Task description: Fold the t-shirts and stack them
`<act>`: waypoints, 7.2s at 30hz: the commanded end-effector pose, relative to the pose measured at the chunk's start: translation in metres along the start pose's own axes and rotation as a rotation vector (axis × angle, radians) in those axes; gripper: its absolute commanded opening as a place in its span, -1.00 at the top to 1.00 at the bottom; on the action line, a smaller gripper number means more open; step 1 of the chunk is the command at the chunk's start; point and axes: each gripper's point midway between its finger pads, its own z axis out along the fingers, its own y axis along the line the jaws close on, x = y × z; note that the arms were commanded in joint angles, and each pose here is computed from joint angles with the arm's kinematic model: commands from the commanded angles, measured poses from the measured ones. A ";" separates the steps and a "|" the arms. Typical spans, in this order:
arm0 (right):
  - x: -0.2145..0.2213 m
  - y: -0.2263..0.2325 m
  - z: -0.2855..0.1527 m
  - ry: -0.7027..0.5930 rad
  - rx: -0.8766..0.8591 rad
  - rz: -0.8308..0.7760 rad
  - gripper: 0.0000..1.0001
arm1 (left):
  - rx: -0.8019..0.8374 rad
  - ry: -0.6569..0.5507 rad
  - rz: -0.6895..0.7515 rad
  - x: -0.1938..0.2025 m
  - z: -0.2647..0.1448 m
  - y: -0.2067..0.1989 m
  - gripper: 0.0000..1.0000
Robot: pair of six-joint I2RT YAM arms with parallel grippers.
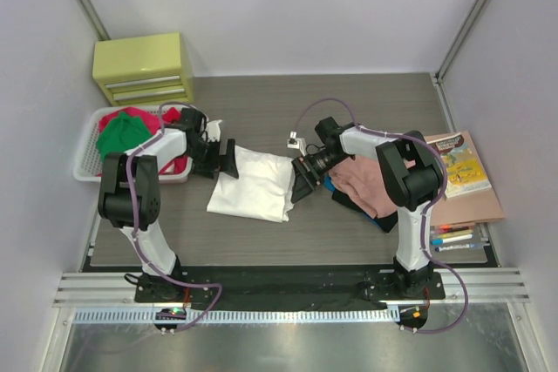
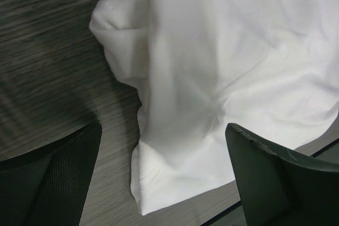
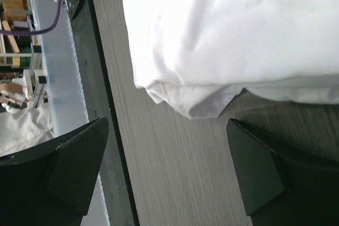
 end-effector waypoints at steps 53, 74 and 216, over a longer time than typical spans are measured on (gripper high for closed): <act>-0.065 0.051 0.005 -0.141 0.022 -0.241 0.98 | 0.449 -0.035 0.296 0.002 -0.044 -0.132 0.99; -0.066 0.101 -0.038 -0.196 0.109 -0.413 0.98 | 0.400 -0.224 0.543 -0.035 -0.106 -0.180 1.00; 0.078 0.064 -0.332 -0.774 0.808 0.079 0.98 | 0.158 -0.463 0.714 -0.132 -0.108 -0.192 0.99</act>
